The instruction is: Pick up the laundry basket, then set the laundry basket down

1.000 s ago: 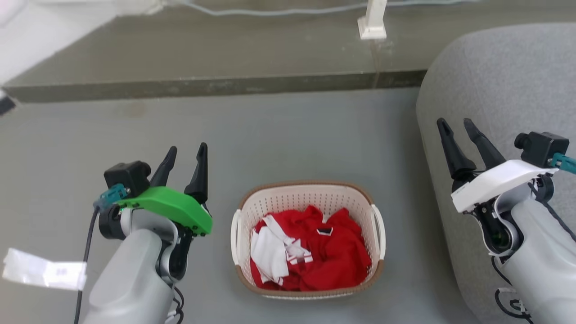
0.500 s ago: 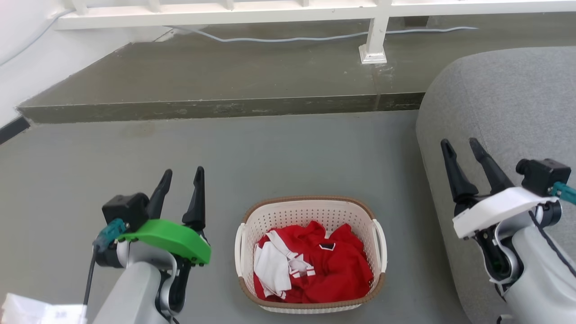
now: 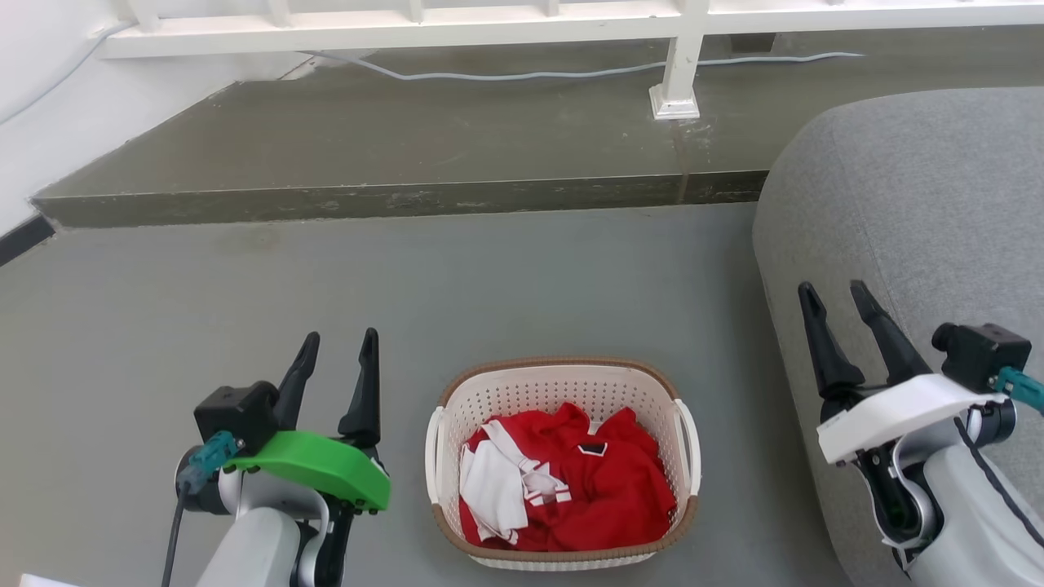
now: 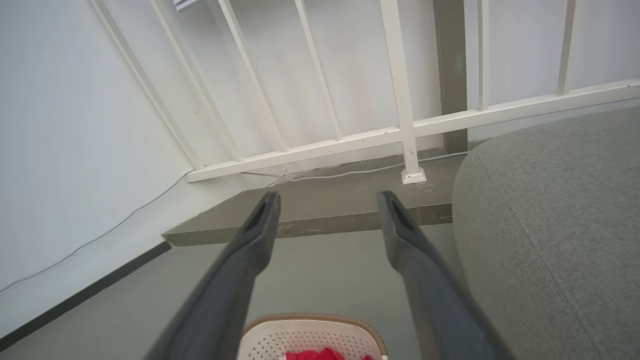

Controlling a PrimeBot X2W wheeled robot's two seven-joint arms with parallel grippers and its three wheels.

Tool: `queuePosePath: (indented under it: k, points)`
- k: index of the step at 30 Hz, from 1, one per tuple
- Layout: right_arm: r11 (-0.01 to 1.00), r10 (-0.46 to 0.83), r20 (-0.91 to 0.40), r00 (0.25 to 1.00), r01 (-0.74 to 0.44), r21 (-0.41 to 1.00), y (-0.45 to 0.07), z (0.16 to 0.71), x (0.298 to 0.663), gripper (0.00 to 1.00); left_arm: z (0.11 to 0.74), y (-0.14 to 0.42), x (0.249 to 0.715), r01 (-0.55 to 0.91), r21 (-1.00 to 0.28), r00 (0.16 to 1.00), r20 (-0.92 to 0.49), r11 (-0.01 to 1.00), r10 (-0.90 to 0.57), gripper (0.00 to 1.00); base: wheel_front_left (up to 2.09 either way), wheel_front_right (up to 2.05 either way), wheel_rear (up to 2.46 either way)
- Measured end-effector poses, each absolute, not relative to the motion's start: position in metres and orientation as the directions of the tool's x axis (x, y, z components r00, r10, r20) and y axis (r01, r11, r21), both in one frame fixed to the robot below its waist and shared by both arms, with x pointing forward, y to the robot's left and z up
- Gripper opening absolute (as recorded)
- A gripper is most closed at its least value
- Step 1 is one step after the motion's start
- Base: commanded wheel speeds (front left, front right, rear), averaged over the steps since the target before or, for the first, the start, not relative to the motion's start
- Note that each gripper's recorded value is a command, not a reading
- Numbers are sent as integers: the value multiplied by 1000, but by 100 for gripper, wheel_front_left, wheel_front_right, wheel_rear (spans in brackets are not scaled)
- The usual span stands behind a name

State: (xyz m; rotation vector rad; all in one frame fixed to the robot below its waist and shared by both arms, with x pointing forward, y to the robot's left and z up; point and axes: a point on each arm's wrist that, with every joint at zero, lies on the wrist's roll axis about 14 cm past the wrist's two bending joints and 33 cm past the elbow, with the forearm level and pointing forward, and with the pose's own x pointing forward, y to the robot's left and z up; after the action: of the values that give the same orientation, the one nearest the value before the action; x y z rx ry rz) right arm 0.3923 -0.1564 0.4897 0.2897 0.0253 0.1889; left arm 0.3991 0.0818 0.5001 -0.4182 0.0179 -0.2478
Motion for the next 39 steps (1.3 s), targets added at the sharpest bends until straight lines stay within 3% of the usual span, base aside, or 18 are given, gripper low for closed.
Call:
queuePosePath:
  k: [31,32,39]
  points:
    - [944,162,-15,987,-151,293,-158,478,379,100,497,80,390,249,-391,966,40,886,-254,100,0,0,0]
    - [943,165,-14,986,-154,296,-158,478,379,0,497,79,390,254,-393,965,42,884,-259,0,0,0,0]
    - [934,159,-86,983,-122,335,-153,455,366,0,472,80,379,221,-412,965,-36,884,-258,0,0,0,0]
